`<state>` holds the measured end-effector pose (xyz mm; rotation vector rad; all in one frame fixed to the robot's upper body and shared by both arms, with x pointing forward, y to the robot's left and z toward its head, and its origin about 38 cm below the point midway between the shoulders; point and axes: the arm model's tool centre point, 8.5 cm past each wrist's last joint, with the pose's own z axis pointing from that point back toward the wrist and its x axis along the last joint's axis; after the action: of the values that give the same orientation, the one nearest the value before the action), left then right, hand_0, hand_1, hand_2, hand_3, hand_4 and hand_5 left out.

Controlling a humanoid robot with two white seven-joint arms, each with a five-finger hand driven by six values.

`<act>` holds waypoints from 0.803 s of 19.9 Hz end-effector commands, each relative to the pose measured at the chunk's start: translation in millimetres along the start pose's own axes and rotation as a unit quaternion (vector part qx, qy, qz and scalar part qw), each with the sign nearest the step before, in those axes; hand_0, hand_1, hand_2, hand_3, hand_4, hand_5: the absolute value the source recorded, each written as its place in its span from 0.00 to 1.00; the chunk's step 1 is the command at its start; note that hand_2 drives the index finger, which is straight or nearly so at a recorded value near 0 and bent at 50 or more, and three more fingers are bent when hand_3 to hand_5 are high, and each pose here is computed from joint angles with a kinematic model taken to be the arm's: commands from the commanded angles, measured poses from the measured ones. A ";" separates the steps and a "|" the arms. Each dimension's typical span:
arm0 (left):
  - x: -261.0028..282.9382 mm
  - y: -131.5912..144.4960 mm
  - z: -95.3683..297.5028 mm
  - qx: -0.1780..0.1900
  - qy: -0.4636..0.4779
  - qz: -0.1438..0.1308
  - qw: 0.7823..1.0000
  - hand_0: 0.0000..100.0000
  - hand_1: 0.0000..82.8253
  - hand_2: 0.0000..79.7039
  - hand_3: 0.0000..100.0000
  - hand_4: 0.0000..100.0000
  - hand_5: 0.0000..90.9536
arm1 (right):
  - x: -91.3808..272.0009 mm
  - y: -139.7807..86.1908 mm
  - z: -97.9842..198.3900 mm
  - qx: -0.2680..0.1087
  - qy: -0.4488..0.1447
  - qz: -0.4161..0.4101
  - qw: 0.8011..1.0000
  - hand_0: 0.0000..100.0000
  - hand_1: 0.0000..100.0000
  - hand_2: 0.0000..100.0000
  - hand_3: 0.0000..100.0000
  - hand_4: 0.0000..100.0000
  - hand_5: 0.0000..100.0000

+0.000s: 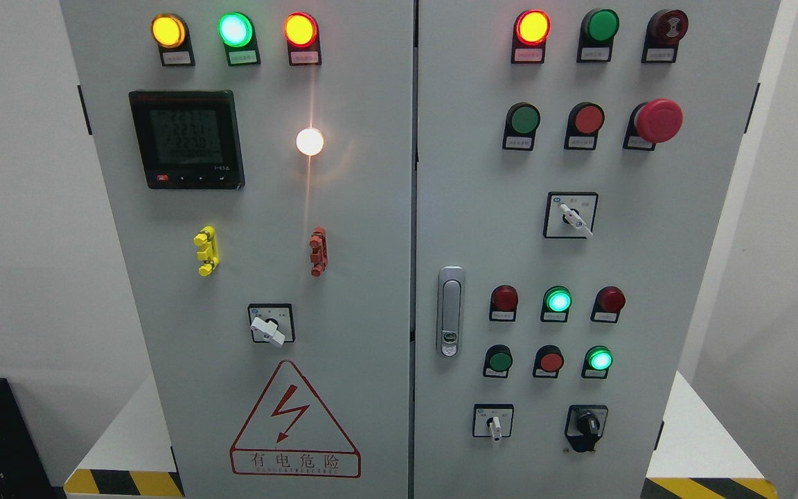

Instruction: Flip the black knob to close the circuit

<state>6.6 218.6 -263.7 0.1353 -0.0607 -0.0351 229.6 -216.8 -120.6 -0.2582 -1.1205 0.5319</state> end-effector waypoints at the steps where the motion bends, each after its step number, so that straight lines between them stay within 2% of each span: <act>1: -4.9 -1.6 0.0 -0.002 -0.002 0.002 1.000 0.12 0.67 0.00 0.00 0.00 0.00 | 66.1 -58.3 -8.6 -0.088 -0.080 0.070 0.990 0.00 0.00 0.45 0.72 0.65 0.66; 4: -4.9 -1.6 0.0 -0.002 -0.002 0.002 1.000 0.12 0.67 0.00 0.00 0.00 0.00 | 84.3 -72.5 -15.1 -0.113 -0.083 0.076 0.987 0.00 0.00 0.50 0.76 0.70 0.72; 6: -3.9 -1.6 -0.1 -0.002 -0.003 0.002 1.000 0.12 0.67 0.00 0.00 0.00 0.00 | 93.7 -82.9 -18.4 -0.143 -0.086 0.097 0.981 0.00 0.00 0.54 0.78 0.72 0.76; 9: -3.9 -1.6 -0.1 -0.002 -0.003 0.002 1.000 0.12 0.67 0.00 0.00 0.00 0.00 | 110.5 -96.2 -18.8 -0.172 -0.092 0.131 0.972 0.00 0.00 0.62 0.87 0.79 0.86; 16: -4.9 -1.6 0.0 -0.002 -0.002 0.002 1.000 0.12 0.67 0.00 0.00 0.00 0.00 | 144.5 -122.1 -18.0 -0.227 -0.091 0.175 0.954 0.00 0.00 0.69 0.94 0.85 0.95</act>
<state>6.6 218.6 -263.7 0.1353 -0.0607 -0.0351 304.7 -239.7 -23.6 -0.6771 -1.2612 0.6150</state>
